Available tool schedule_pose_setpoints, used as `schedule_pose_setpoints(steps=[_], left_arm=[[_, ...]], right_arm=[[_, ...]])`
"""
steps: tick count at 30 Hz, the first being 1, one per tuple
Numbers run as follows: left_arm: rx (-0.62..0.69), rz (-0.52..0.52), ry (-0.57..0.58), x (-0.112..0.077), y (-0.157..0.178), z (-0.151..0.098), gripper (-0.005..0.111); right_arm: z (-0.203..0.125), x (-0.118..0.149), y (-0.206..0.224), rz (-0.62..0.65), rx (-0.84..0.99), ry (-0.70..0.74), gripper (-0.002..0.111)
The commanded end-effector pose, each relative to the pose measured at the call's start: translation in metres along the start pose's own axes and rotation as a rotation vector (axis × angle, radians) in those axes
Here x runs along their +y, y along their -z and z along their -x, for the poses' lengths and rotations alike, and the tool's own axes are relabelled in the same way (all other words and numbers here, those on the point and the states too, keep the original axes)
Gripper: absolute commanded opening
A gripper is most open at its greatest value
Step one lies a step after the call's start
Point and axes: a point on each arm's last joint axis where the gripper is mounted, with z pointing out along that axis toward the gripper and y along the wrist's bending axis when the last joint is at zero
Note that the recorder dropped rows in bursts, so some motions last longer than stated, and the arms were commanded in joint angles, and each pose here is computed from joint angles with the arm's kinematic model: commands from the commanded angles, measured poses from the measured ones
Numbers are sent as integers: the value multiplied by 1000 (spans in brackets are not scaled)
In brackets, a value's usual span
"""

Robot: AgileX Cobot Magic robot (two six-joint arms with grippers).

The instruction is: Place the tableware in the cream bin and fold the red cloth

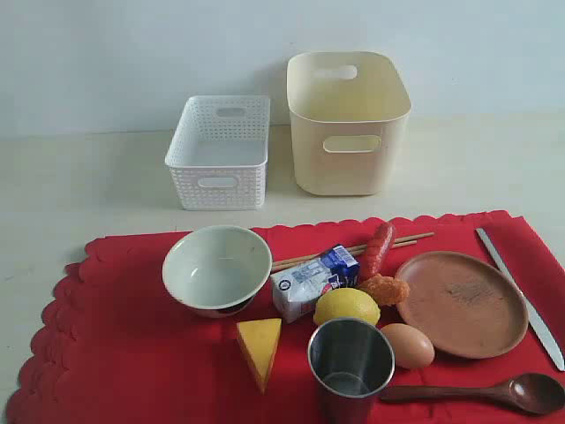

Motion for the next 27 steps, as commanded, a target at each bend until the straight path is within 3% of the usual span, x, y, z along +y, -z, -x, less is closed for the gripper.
schedule_pose_setpoints(steps=[1, 27], left_arm=[[-12, -1, 7, 0, 0, 0, 54], [-12, -1, 7, 0, 0, 0, 54]], right_arm=[[0, 0, 0, 4, -16, 5, 0], [10, 0, 2, 4, -17, 5, 0]])
